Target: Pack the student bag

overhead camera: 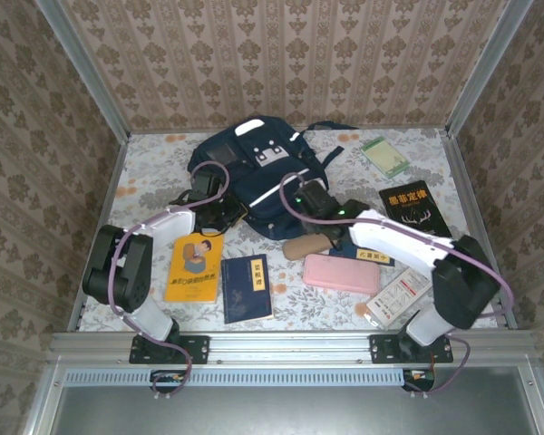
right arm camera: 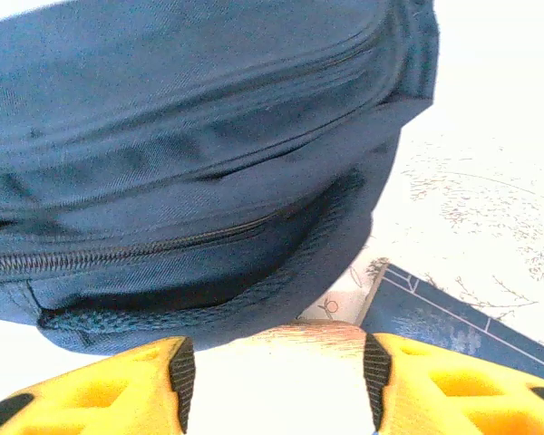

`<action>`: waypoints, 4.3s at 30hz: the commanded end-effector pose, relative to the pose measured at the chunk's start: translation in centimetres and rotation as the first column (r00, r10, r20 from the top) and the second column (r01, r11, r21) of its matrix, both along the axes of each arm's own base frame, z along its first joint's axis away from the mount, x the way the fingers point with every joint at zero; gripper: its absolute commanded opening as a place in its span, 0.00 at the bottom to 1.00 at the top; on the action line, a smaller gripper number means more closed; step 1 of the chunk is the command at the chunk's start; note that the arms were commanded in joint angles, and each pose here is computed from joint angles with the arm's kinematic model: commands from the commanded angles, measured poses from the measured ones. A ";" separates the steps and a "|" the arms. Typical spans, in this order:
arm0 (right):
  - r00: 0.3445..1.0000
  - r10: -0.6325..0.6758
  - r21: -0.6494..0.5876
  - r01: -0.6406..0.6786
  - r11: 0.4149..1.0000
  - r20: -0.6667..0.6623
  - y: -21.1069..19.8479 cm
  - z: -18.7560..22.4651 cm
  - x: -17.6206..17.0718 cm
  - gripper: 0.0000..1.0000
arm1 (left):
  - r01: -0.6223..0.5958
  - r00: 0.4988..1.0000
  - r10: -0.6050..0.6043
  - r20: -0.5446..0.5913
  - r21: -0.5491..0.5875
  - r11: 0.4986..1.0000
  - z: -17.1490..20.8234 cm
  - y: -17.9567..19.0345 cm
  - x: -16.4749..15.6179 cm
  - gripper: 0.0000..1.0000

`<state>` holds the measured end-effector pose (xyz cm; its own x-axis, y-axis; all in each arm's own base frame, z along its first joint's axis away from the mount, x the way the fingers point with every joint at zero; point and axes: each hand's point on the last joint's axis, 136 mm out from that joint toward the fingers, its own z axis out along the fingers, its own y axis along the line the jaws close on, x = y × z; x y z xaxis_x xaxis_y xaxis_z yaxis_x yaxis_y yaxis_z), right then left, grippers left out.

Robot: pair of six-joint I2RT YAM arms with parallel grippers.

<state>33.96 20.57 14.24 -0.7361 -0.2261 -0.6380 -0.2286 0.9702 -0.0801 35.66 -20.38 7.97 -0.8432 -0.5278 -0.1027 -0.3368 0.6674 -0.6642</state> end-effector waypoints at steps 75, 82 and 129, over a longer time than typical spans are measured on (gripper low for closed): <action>0.935 0.353 0.443 -0.305 0.843 -0.029 6.9 0.5 -3.3 0.00 | 0.036 0.994 -0.039 0.102 0.029 0.999 5.8 -0.9 1.7 0.03; 0.964 0.225 0.414 -0.148 0.898 -0.144 5.2 -1.9 -2.1 0.00 | 0.028 0.996 -0.031 0.086 0.035 0.999 5.1 -0.2 1.6 0.03; 0.999 0.032 0.267 -0.032 0.963 0.004 0.4 0.2 1.4 0.00 | 0.281 0.941 -0.333 0.061 0.405 0.870 3.8 3.3 3.9 0.11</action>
